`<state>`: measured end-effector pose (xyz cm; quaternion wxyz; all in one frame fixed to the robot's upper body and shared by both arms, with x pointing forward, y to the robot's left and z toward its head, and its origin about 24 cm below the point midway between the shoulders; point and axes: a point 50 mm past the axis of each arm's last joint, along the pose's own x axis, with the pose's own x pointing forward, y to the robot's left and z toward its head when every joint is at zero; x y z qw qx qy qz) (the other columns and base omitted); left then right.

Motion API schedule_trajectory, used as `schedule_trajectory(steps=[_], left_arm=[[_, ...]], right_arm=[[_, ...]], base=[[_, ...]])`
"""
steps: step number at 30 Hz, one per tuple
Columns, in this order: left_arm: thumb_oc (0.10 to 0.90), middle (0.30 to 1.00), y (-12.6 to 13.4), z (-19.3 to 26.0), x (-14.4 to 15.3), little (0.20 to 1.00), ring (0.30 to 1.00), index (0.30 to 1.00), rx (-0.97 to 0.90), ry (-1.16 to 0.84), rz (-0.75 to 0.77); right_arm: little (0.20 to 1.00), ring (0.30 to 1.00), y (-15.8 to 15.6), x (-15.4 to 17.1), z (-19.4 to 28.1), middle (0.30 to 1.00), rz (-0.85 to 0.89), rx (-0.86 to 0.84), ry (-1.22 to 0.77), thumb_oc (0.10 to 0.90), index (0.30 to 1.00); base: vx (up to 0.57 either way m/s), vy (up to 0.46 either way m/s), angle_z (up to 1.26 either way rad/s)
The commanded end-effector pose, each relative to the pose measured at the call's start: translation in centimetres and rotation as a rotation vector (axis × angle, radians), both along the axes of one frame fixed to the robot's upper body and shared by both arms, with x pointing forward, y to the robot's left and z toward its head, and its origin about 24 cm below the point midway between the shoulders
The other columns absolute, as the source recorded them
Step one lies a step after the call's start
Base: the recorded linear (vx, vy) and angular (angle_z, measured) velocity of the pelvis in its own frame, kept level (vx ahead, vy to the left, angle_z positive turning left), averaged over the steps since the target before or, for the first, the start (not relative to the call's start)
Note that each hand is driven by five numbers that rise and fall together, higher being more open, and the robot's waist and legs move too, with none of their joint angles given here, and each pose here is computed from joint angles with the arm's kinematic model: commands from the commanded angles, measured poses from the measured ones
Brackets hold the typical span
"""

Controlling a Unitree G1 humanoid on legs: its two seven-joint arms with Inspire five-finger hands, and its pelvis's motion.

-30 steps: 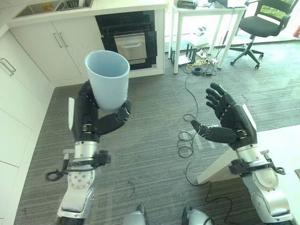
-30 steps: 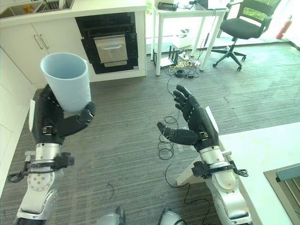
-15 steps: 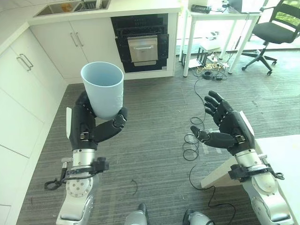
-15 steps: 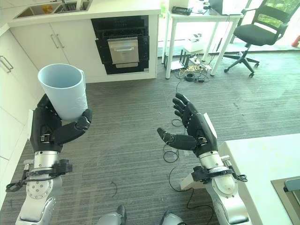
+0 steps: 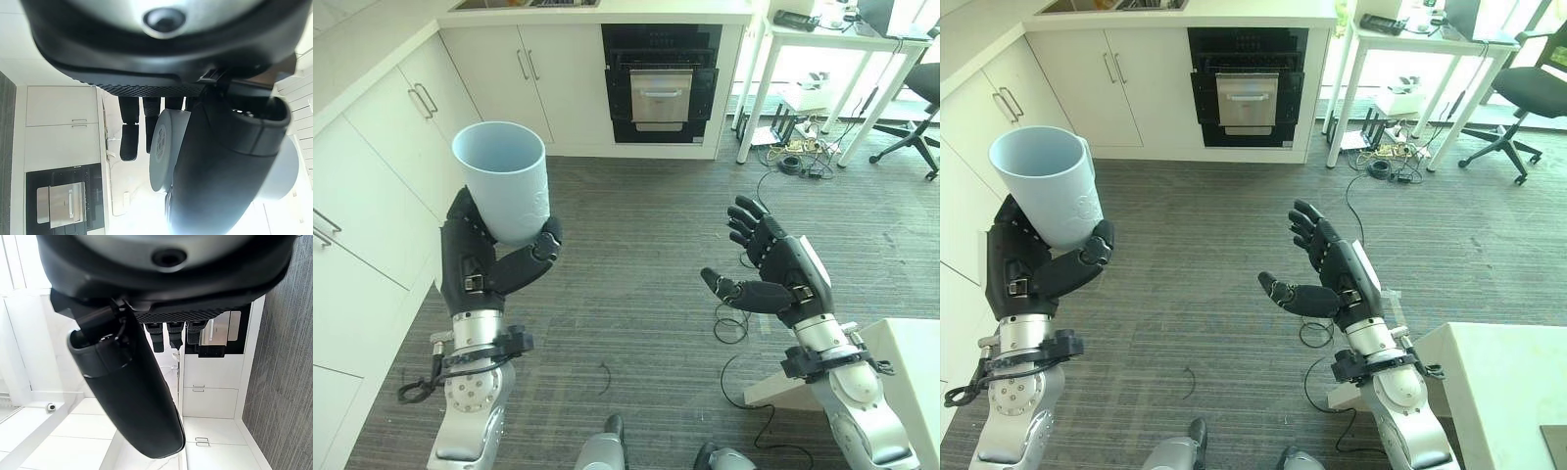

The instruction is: Place the dishes in the dishwasher.

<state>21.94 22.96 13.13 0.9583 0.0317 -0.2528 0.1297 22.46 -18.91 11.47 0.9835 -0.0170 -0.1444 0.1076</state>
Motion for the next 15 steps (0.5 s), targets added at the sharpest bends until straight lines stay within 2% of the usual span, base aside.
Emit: schedule_trajectory(steps=[1, 7, 12, 15], left_arm=[[0.4, 0.3, 0.2, 5.4, -1.4, 0.3, 0.3, 0.3, 0.024, -0.324, -0.011], [0.4, 0.3, 0.1, 5.0, -1.5, 0.3, 0.3, 0.3, 0.008, -0.324, -0.024], [0.4, 0.3, -0.1, 4.7, -1.7, 0.3, 0.3, 0.3, 0.021, -0.312, -0.017], [0.4, 0.3, -0.5, 5.2, -1.1, 0.3, 0.3, 0.3, 0.083, -0.331, 0.0]], right_arm=[[0.9, 0.9, 0.4, 0.4, 4.8, 0.9, 0.029, 0.052, -0.262, 0.8, 0.9], [0.9, 0.9, -1.0, 0.4, 5.2, 0.9, 0.019, 0.049, -0.274, 0.8, 0.9], [0.9, 0.9, -1.1, -0.4, 5.3, 0.9, 0.037, 0.058, -0.288, 0.8, 0.9], [0.9, 0.9, -1.3, -0.5, 5.1, 0.9, 0.035, 0.09, -0.287, 0.8, 0.9]], base=[[0.07, -0.073, 0.04], [0.13, -0.017, 0.02], [0.24, 0.208, 0.0], [0.22, 0.257, -0.5]])
